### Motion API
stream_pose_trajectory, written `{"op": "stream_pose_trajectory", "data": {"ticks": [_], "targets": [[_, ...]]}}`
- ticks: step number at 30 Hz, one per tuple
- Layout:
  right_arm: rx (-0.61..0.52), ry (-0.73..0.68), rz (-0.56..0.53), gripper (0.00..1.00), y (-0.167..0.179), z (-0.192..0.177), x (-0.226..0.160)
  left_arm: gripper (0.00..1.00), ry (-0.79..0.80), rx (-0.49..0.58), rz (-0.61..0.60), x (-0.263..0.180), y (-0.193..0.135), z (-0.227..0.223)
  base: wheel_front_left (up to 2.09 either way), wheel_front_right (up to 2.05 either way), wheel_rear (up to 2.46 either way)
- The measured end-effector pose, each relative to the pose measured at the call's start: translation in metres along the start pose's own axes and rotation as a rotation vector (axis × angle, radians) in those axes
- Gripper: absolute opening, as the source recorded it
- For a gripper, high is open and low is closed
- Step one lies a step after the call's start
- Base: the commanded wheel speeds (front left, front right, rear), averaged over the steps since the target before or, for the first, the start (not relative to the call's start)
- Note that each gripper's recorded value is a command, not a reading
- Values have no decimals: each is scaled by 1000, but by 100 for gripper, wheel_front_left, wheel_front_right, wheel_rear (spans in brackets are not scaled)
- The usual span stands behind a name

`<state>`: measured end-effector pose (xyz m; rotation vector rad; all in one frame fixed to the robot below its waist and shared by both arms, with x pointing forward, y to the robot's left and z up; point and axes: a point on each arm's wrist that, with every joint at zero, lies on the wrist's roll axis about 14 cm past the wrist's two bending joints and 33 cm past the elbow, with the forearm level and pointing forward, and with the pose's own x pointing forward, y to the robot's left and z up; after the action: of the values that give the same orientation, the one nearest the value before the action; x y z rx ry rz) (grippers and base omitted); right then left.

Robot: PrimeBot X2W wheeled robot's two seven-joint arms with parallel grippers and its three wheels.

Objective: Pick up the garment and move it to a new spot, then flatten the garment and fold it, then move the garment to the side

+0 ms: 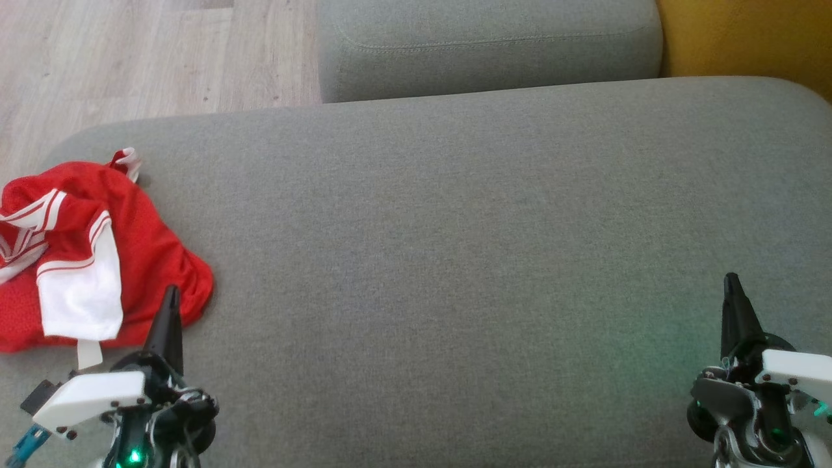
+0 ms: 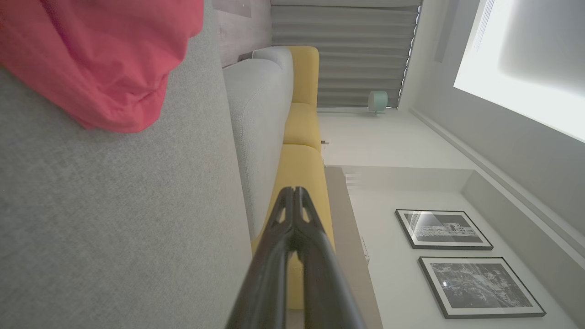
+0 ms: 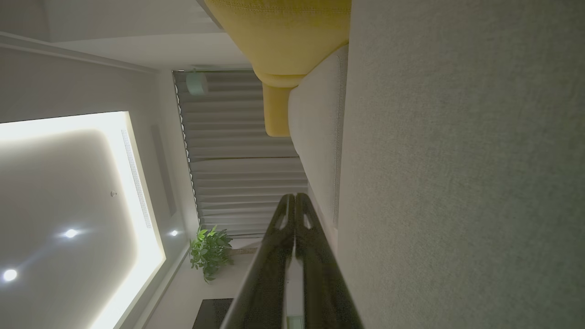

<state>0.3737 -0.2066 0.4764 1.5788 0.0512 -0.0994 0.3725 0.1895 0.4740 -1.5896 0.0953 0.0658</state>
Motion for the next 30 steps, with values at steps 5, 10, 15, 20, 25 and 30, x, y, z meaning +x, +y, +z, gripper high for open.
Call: {"op": "stream_pose_trajectory", "data": {"ticks": [5,10,15,20,25,30], "targets": [[0,0,0,0,0,0,0,0,0,0,0,0,0,0,0,0,0],[5,-1,-64,100,-22,0,-9,100,-2,-10,68,-9,23,-1,0,0,0],[-1,-5,-86,100,-29,-1,-14,100,-7,-12,93,-14,31,-3,0,0,0],[-33,1,-86,100,-29,-4,-14,100,-3,-2,89,-13,29,-7,0,0,0],[-94,3,-81,100,-27,-6,-13,100,-6,34,83,-13,26,-8,0,0,0],[-187,19,-71,100,-23,-11,-12,100,10,94,94,-13,27,-13,0,0,0]]}}
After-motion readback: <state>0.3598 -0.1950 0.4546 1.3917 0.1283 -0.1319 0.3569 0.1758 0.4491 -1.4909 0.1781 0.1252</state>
